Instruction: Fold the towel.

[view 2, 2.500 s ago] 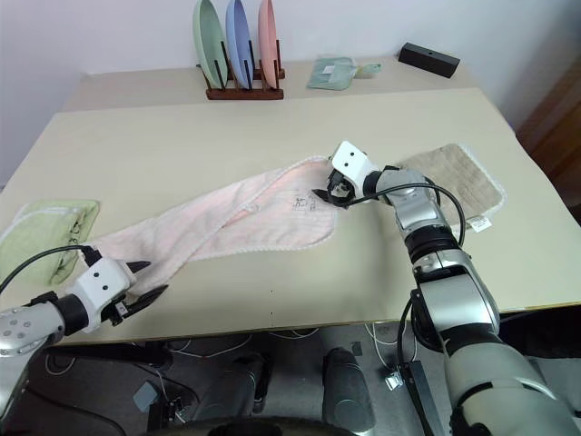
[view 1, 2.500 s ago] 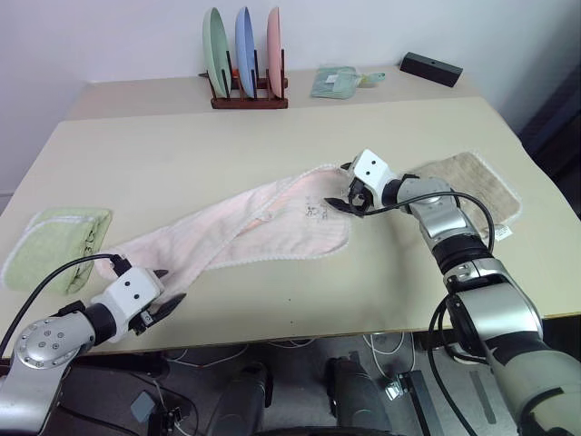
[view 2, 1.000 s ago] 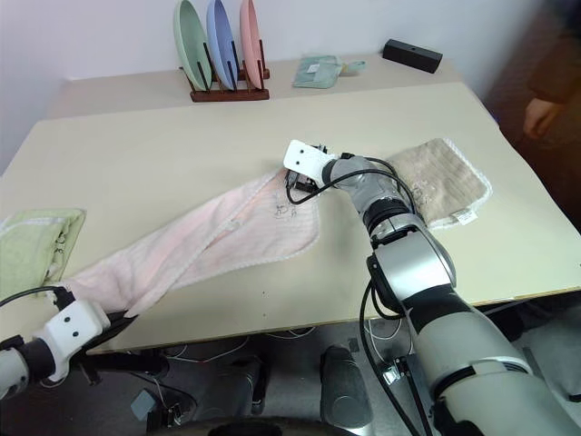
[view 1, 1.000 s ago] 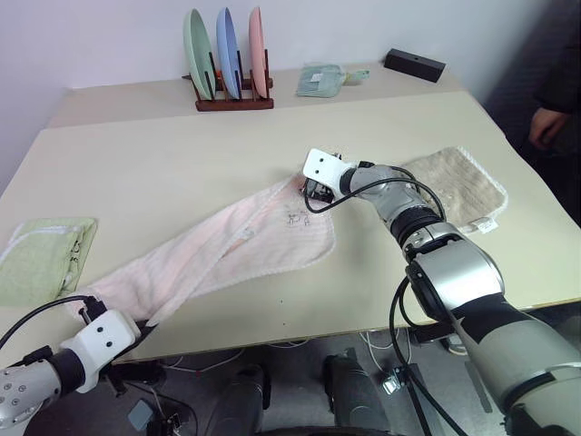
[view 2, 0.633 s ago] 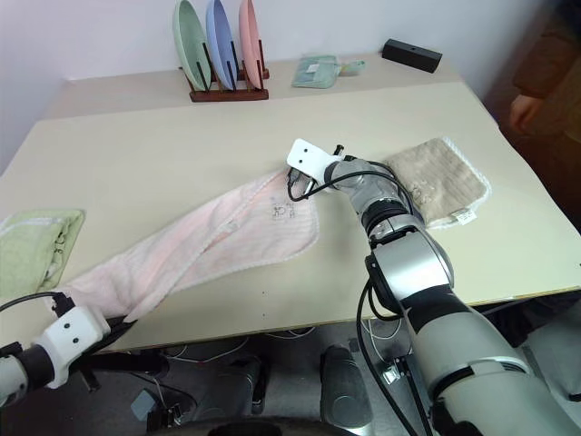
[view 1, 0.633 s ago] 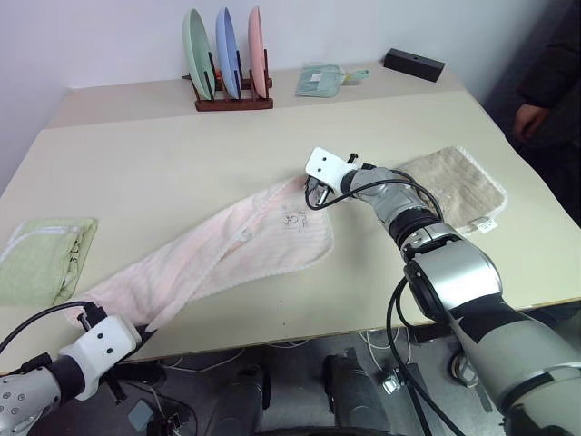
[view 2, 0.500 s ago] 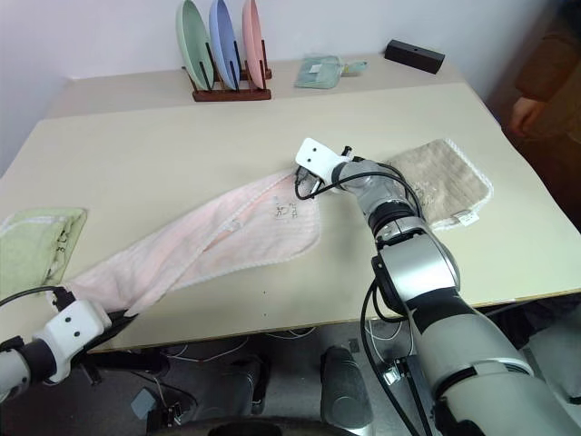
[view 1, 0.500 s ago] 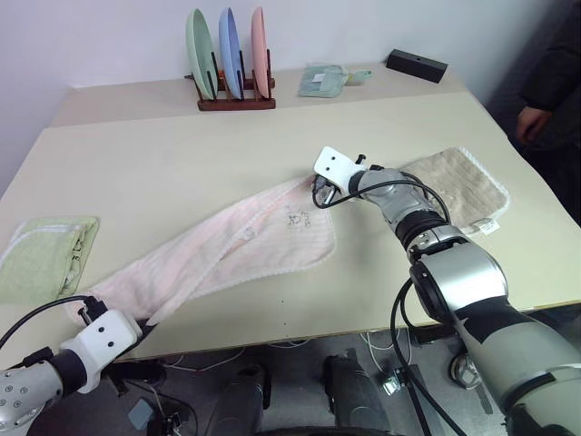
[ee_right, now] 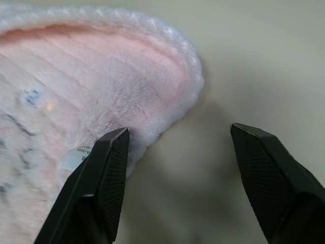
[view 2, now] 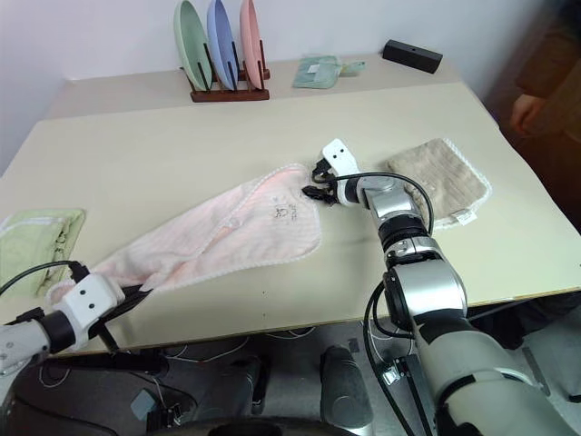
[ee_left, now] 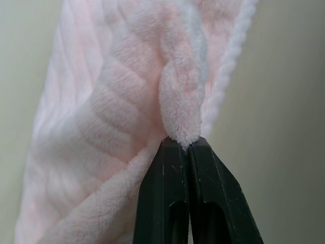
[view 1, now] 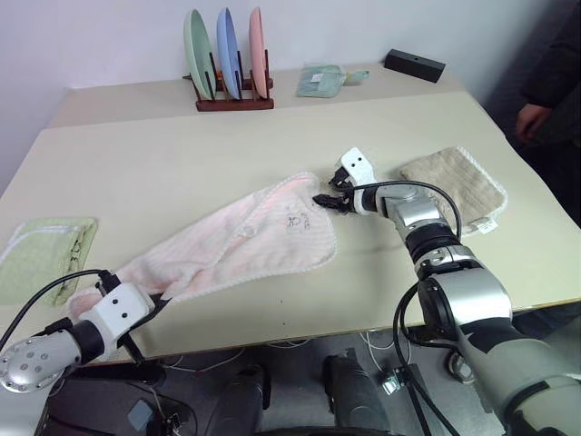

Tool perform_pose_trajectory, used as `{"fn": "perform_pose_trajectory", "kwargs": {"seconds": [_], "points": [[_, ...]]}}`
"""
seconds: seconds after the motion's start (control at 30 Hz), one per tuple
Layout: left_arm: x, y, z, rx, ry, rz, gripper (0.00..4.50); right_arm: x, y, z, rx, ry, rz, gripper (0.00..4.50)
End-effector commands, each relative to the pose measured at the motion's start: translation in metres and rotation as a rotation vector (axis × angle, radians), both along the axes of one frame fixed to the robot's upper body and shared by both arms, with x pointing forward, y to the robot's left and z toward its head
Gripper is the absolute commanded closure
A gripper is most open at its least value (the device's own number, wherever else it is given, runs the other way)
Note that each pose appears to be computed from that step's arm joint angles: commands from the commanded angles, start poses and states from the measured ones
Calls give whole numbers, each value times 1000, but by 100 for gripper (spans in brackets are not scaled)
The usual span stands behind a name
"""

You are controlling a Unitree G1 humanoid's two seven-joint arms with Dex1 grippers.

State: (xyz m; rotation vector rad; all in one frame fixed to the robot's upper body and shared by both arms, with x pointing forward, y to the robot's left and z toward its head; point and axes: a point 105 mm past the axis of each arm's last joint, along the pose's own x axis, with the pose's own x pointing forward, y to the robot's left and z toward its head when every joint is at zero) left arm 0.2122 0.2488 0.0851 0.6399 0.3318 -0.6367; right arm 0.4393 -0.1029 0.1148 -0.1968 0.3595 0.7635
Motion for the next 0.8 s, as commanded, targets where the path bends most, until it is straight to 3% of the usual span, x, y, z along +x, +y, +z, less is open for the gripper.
{"fn": "perform_pose_trajectory", "kwargs": {"seconds": [0.03, 0.1, 0.17, 0.23, 0.37, 0.4, 0.53, 0.63, 0.8], "points": [[1, -2, 1, 11, -3, -17, 450, -5, 9, 3, 69, 44, 16, 124], [2, -3, 0, 10, -3, -21, 450, -9, 12, -1, 57, 58, 33, 124], [2, -5, -1, 9, -4, -25, 450, -12, 15, -3, 45, 57, 49, 174], [2, -6, -1, 9, -4, -28, 450, -14, 16, -3, 35, 45, 66, 241], [1, -8, -2, 16, -4, -33, 450, -21, 16, 3, -14, -23, 134, 423], [1, -8, -2, 16, -4, -34, 450, -24, 14, 5, -32, -45, 154, 445], [0, -9, 1, 14, -10, -36, 450, -44, 7, 16, -47, -90, 268, 445], [1, -9, 4, 15, -16, -43, 450, -84, -7, 23, -80, -99, 424, 445], [6, -10, 5, 17, -21, -60, 450, -104, -28, 20, -172, -92, 410, 445]]}}
